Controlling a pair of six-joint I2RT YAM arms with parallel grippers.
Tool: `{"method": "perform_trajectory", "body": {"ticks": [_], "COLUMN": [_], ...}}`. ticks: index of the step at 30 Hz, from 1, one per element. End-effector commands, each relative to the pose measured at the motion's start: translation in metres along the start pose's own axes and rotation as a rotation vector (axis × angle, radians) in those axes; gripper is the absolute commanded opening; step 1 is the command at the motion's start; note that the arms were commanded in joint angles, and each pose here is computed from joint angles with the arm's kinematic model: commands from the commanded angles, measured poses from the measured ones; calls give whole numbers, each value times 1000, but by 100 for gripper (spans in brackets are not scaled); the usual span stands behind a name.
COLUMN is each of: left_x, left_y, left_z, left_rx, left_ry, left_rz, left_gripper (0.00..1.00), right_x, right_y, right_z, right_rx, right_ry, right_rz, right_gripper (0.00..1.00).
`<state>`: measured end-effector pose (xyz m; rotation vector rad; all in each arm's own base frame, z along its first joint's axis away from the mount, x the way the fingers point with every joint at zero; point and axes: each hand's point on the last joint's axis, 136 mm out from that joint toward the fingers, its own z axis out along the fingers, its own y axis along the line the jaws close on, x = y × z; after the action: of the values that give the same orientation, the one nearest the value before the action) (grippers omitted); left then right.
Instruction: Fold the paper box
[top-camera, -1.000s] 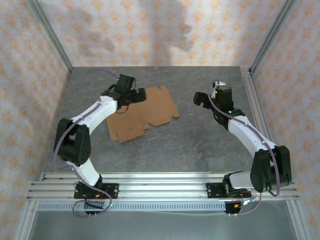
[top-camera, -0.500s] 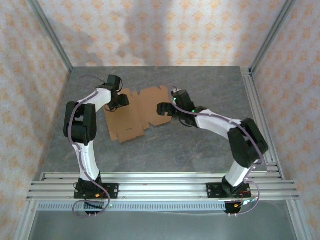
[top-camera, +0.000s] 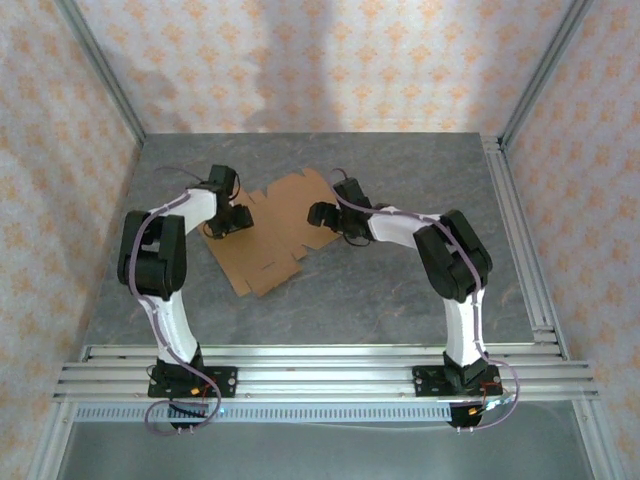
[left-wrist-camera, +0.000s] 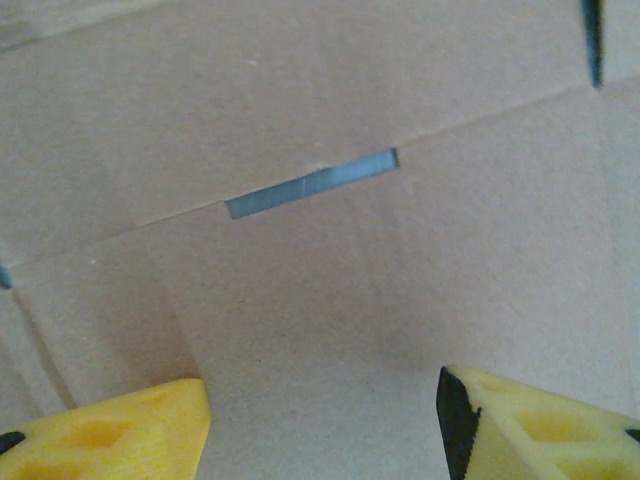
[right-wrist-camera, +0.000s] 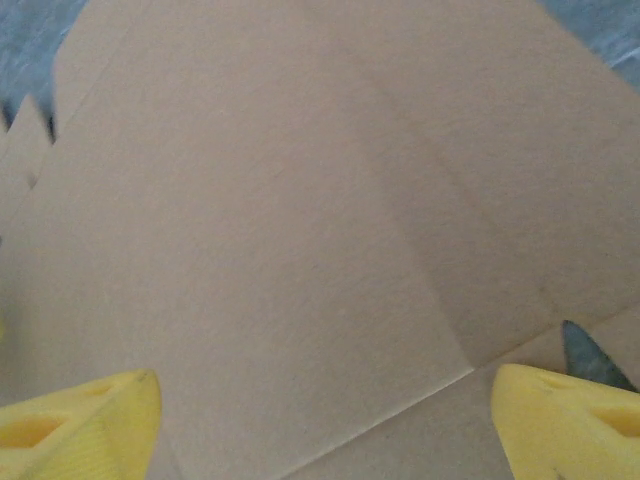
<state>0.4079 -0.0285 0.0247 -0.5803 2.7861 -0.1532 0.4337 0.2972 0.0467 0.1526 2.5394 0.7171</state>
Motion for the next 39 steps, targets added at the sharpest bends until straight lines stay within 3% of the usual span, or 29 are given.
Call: {"method": "perform_trajectory", "body": {"ticks": [1, 8, 12, 17, 23, 26, 31, 39], "left_x": [40, 116, 137, 107, 51, 22, -20, -43], "left_y": [-10, -74, -105, -125, -138, -142, -160, -209], "left_z": [-5, -16, -27, -56, -83, -79, -55, -6], "left_rx": [17, 97, 131, 159, 197, 210, 241, 305], "left_ry": [59, 102, 77, -50, -138, -143, -95, 36], "left_rz": [-1, 99, 138, 148, 174, 188, 217, 235], "left_gripper": [65, 64, 64, 64, 63, 64, 64, 66], "right_x": [-6, -53, -75, -113, -136, -117, -44, 103], "right_y": [-40, -53, -42, -18, 12, 8, 8, 29], "right_z": [14, 36, 49, 29, -41, -75, -112, -125], "right_rx": [110, 152, 153, 120, 23, -8, -84, -287], "right_ry": [59, 64, 80, 20, -141, -188, -167, 58], "right_rz": [13, -28, -96, -147, -212, -226, -322, -467], "right_gripper": [87, 89, 91, 93, 99, 99, 99, 99]}}
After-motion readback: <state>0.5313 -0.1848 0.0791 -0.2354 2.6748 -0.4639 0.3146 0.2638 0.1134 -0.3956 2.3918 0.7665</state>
